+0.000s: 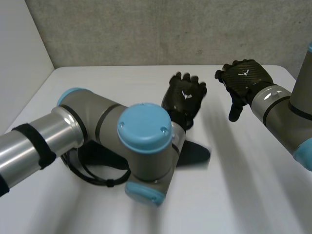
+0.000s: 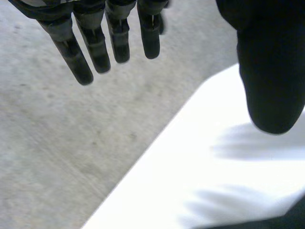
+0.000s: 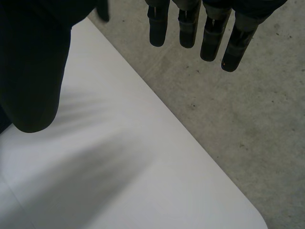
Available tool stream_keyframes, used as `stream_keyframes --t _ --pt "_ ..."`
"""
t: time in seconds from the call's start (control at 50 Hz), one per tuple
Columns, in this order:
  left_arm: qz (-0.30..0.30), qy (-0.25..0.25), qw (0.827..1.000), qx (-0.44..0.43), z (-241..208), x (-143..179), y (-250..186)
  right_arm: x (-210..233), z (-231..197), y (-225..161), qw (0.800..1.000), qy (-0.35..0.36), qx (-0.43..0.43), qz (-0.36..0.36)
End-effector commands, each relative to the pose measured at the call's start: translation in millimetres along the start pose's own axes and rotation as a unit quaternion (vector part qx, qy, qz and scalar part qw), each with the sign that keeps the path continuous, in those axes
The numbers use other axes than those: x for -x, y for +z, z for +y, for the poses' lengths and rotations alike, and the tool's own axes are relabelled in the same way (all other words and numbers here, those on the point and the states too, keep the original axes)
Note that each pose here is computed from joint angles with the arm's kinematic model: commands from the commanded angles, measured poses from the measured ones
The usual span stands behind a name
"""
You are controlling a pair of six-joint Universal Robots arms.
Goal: Fold the shorts.
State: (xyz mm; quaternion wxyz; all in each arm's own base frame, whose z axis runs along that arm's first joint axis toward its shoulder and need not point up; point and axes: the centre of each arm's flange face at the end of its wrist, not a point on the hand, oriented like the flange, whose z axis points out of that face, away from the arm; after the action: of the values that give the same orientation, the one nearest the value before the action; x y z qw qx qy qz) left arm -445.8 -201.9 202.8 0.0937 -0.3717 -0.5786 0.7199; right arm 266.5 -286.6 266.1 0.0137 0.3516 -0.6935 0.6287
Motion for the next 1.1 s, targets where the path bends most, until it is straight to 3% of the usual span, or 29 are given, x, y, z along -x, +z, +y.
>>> stream_keyframes --t 0.02,0.2,0.32,0.56,0.76,0.92,1.1 --pt "0.003 0.012 0.998 0.063 3.3 28.5 -23.9 5.7 3.4 0.7 1.000 0.000 0.005 -0.009" --pt "-0.043 0.008 0.989 0.140 12.3 92.5 -56.3 39.4 17.7 3.2 0.998 0.023 0.029 -0.058" --pt "-0.058 -0.026 0.980 0.188 28.4 107.8 -87.7 72.4 25.9 -0.1 0.992 0.049 0.040 -0.110" --pt "-0.075 -0.025 0.965 0.250 44.5 105.0 -140.4 108.9 41.9 -4.0 0.985 0.042 0.060 -0.158" --pt "-0.046 0.005 0.959 0.278 60.3 93.3 -178.2 125.3 53.3 -2.2 0.982 0.058 0.065 -0.170" --pt "-0.038 0.057 0.962 0.264 66.7 89.4 -186.1 133.7 67.9 3.8 0.979 0.057 0.084 -0.176" --pt "-0.056 0.076 0.967 0.238 75.7 90.1 -175.1 133.0 67.0 3.6 0.980 0.056 0.083 -0.174"
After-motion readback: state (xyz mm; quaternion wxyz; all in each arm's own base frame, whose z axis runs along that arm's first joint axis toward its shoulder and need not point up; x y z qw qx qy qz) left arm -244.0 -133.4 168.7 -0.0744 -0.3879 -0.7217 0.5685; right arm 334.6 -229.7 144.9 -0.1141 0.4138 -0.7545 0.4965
